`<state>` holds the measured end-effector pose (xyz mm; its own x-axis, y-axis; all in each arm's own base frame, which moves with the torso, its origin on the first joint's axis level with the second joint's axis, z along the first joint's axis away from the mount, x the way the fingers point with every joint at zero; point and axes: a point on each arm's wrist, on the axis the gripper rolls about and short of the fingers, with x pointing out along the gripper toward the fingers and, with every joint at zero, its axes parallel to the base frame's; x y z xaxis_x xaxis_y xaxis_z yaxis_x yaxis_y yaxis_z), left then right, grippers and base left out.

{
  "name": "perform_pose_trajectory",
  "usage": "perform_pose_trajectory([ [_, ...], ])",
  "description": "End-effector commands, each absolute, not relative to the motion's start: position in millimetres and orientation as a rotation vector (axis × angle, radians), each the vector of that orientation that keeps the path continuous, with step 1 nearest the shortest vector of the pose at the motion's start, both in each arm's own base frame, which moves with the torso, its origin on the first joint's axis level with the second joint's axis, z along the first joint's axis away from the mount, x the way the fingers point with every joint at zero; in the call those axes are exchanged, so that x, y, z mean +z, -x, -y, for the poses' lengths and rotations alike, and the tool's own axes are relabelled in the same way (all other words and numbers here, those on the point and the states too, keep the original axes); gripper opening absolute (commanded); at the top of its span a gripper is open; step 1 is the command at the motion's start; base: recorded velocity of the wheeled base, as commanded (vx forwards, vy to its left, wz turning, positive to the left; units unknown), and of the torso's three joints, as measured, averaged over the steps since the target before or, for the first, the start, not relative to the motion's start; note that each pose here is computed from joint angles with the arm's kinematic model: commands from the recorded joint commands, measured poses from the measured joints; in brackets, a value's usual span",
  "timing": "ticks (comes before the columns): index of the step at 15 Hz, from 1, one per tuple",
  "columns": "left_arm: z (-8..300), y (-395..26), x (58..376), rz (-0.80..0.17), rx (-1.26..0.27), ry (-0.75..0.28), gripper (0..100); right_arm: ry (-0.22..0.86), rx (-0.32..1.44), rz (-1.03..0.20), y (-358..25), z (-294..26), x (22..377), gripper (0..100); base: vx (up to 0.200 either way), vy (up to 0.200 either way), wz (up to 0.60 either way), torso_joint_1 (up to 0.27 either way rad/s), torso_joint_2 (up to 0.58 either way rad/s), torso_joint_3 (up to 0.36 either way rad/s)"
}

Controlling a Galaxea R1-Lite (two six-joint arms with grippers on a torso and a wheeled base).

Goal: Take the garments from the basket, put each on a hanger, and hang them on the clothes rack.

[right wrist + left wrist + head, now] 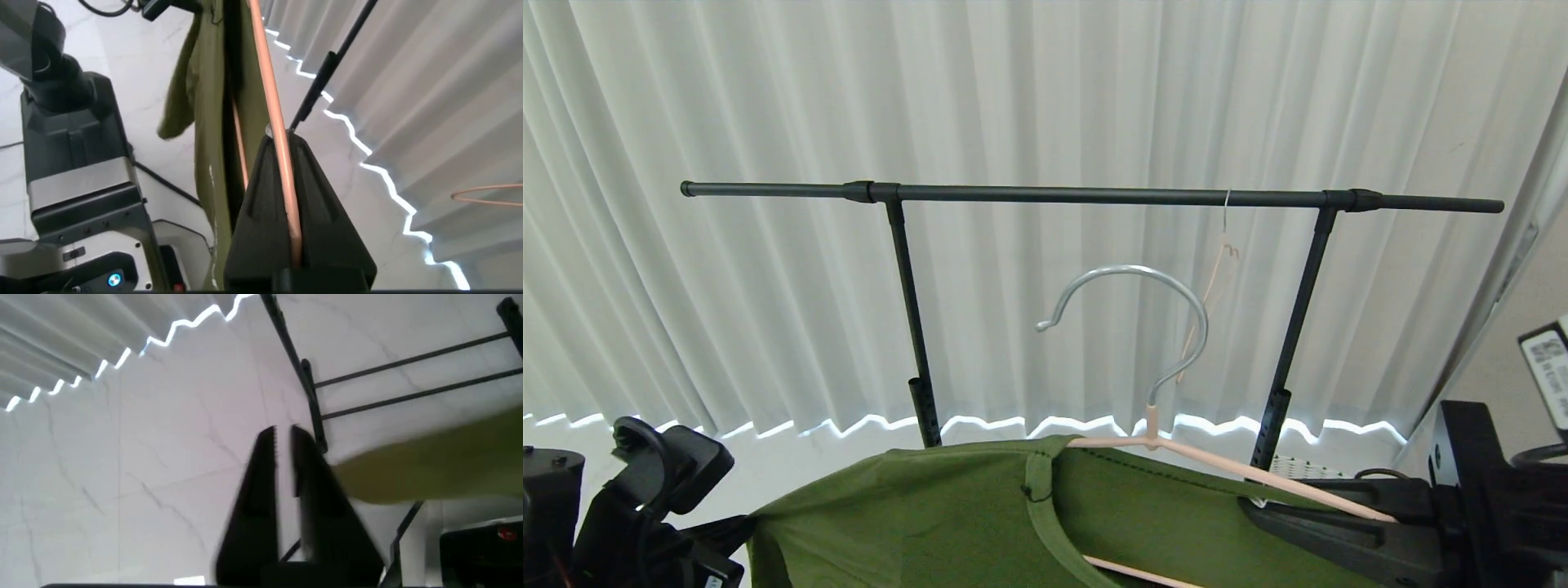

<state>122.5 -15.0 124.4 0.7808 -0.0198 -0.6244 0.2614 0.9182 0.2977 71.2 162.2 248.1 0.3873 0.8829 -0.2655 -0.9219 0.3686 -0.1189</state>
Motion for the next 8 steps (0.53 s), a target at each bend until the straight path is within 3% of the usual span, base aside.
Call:
perform_pose_trajectory([
  [1,16,-120,128,-0.635,-0.165,-0.382,100,0.262,1.163,-0.168,-71,-162,248,0,0.0,0.0,0.0,0.0,0.0,0.0],
  [8,20,-97,147,-0.451,-0.238,-0.384,100,0.098,0.88,-0.284,-97,-157,245,0,0.0,0.0,0.0,0.0,0.0,0.0],
])
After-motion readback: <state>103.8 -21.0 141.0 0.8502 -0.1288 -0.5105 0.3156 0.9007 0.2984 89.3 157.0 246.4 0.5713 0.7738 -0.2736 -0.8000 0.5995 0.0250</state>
